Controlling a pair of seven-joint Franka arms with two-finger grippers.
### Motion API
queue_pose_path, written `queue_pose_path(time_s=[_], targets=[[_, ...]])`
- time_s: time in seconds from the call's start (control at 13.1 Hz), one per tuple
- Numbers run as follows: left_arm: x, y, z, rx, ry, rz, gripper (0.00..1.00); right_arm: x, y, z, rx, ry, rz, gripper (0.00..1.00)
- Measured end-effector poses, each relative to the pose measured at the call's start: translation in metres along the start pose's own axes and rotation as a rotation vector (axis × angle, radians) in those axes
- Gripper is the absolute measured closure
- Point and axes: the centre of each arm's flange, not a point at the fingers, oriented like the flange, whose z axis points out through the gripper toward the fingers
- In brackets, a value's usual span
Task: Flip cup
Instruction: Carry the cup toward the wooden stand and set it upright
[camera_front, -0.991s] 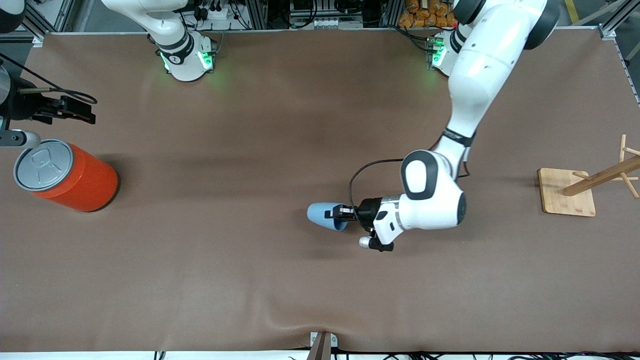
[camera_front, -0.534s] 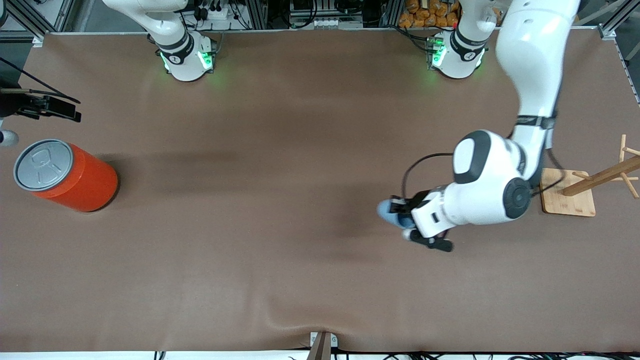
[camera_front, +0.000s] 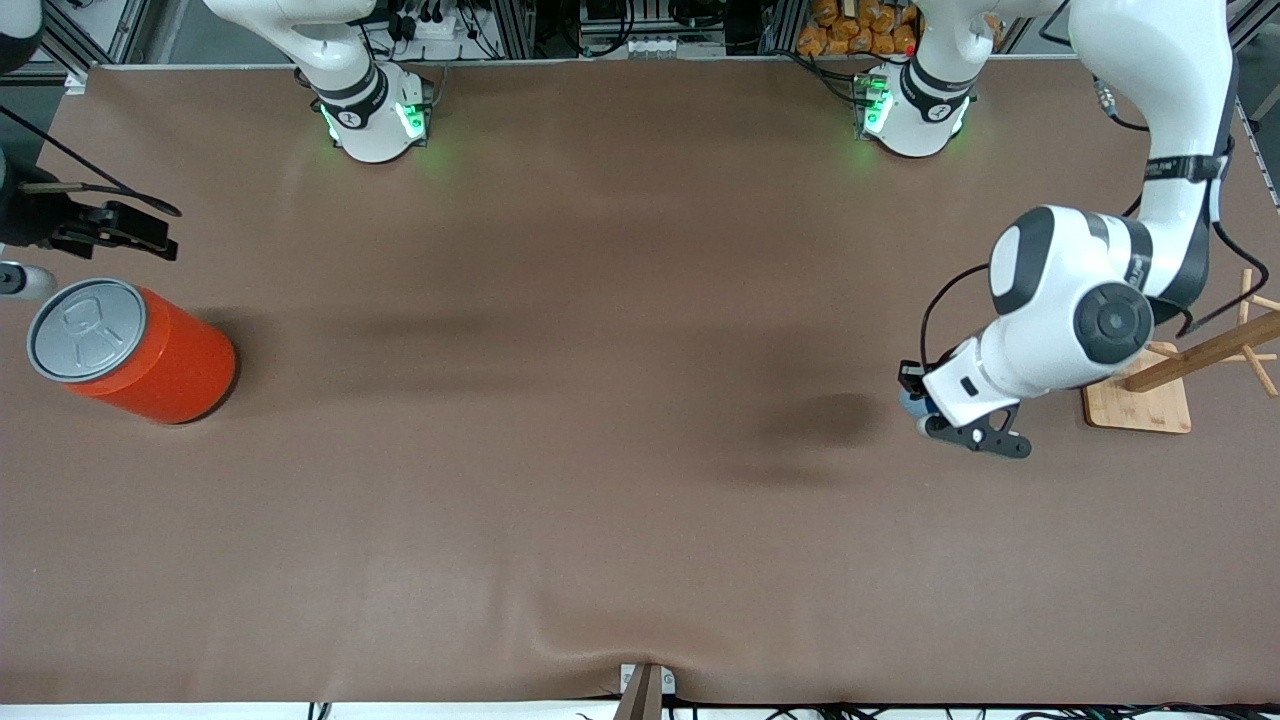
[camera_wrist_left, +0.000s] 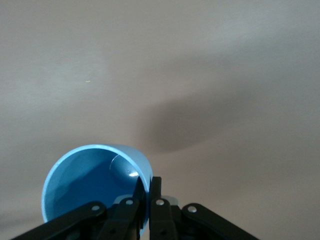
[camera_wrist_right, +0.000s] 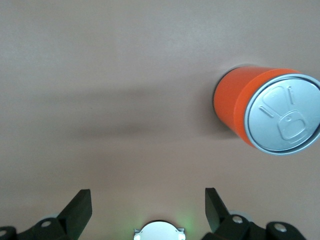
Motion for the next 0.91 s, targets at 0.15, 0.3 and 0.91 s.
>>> queue_pose_path(time_s=[0.15,0.3,0.91], targets=[[-0.022,-0.022,0.031,0.02,0.027,-0.023,0.95,-0.006,0.034,-0.006,0.011,0.004,0.036,0.0],[-0.042,-0.031,0.07,0.038,0.039,-0.023,0.95,-0.012,0.037,-0.018,0.014,0.011,0.082,0.0],[-0.052,-0.03,0.079,0.052,0.032,-0.008,0.32,-0.01,-0.019,-0.024,0.013,0.018,0.11,0.0]])
